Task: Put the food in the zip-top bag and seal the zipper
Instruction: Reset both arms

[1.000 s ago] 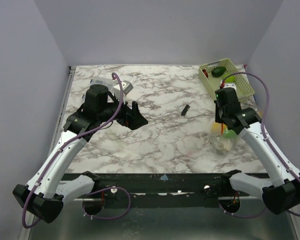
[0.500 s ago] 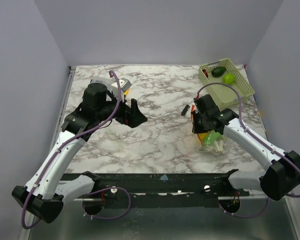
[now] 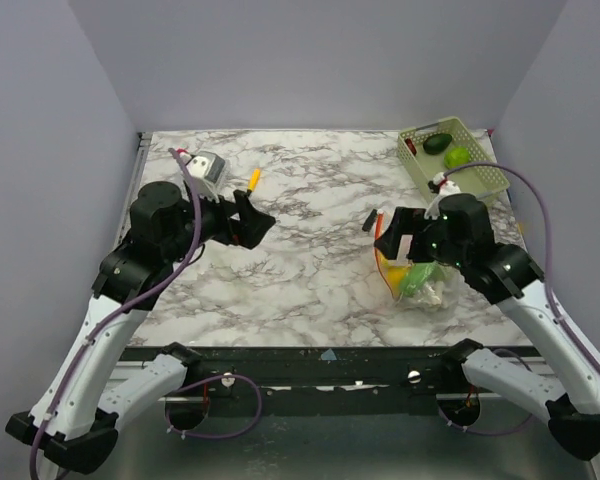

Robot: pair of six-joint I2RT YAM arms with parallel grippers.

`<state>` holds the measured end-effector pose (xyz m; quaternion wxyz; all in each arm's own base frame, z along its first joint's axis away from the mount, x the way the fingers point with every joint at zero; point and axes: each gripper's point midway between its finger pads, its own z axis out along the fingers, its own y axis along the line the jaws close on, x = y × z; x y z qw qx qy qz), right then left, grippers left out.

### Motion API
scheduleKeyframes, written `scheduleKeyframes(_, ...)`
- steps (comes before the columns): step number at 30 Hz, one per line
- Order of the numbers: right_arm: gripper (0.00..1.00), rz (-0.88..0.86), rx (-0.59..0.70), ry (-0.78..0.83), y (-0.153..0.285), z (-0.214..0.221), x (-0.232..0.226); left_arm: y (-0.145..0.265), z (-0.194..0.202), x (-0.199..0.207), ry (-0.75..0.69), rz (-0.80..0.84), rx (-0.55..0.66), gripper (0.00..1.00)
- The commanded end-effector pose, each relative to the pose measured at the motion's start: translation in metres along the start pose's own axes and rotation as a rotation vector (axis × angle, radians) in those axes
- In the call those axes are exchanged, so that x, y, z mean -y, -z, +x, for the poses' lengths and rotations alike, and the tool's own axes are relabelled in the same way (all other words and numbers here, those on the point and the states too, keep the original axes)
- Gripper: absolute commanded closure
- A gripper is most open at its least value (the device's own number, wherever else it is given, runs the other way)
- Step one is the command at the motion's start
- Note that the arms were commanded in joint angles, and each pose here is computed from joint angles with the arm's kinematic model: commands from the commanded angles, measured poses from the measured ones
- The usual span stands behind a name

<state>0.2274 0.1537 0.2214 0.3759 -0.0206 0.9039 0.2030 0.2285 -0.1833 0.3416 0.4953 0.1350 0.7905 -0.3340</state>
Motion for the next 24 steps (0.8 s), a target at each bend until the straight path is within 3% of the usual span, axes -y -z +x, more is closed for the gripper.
scheduleKeyframes(1,0.00,0.020,0.318,-0.019,0.050,-0.071,-0.004,0.041,-0.061,-0.003,-0.023,-0.104,0.299,0.01)
scheduleKeyframes(6,0.00,0.107,0.563,-0.087,0.103,-0.120,0.010,0.085,-0.089,-0.008,-0.047,-0.178,0.517,0.01)
scheduleKeyframes(12,0.00,0.077,0.770,-0.084,0.166,-0.148,0.009,0.127,-0.102,-0.011,-0.043,-0.218,0.708,0.01)
scheduleKeyframes(18,0.00,0.012,0.903,-0.073,0.209,-0.153,0.007,0.143,-0.103,-0.017,-0.020,-0.252,0.783,0.02)
scheduleKeyframes(24,0.00,0.008,0.959,-0.073,0.219,-0.150,0.012,0.142,-0.102,-0.022,-0.020,-0.277,0.774,0.01)
